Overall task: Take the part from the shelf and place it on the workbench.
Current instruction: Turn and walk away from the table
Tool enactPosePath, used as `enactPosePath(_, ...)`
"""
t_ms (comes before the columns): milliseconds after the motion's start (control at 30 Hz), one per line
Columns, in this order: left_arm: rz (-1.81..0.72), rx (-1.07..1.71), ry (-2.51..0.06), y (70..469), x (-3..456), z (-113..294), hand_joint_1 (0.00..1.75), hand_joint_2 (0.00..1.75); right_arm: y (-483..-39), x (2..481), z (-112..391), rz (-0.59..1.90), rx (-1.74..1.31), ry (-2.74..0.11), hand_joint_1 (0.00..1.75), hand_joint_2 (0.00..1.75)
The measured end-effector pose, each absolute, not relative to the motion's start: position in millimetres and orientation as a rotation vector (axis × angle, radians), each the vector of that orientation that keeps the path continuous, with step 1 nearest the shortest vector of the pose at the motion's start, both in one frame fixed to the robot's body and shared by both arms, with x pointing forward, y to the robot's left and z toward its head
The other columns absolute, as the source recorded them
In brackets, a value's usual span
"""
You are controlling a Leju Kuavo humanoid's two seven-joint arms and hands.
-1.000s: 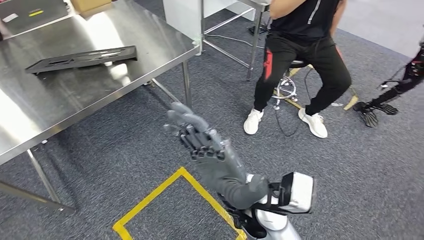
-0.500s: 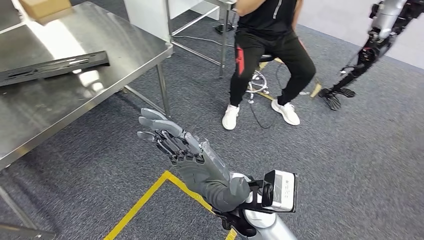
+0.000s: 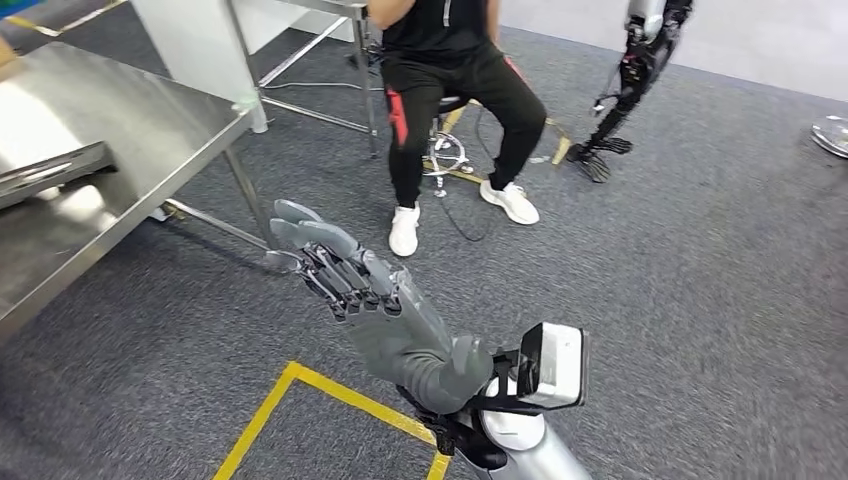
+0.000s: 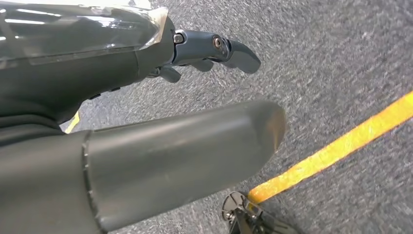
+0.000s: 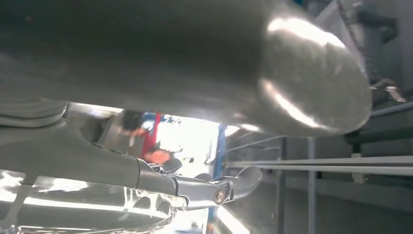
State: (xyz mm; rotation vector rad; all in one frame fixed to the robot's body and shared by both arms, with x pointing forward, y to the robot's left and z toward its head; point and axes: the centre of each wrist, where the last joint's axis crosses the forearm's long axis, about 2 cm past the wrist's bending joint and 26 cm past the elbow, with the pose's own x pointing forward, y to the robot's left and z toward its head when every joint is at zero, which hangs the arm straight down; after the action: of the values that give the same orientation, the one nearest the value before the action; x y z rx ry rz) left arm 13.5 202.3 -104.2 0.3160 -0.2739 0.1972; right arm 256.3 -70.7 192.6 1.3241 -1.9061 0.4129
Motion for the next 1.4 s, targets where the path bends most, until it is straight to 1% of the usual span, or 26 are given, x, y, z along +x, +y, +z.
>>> enactPosePath(400,0.196,0.320,-0.277,202.5,14.3,-104.1,0.00,0.00,-71.2,253.7,189.4,0.412,1.318,-1.894,0.00,0.00)
enactPosePath(600,0.185,0.321,-0.281,206.5,13.9,-104.8,0.00,0.00,-80.8,254.3,181.0,0.404,1.285,-1.899,0.00,0.00)
enactPosePath(767,0.179,0.319,-0.298,208.2,17.0,-105.0,0.00,0.00,-86.7,260.9,183.2,0.400,1.272,-1.917,0.00,0.00)
enactPosePath(967,0.147,0.277,-0.348,210.9,20.5,-105.6,0.00,0.00,-96.3,259.5,179.7,0.379,1.172,-1.937,0.00,0.00)
enactPosePath(1133,0.141,0.274,-0.348,215.7,18.9,-106.5,0.00,0.00,-114.5,251.6,157.7,0.316,0.990,-1.925,0.00,0.00)
enactPosePath(1267,0.138,0.276,-0.352,217.5,19.5,-106.7,0.00,0.00,-143.0,258.4,128.8,0.260,0.683,-1.892,0.00,0.00)
enactPosePath(1400,0.129,0.275,-0.354,217.3,20.0,-106.6,0.00,0.00,-179.1,262.5,85.8,0.222,0.402,-1.754,0.00,0.00)
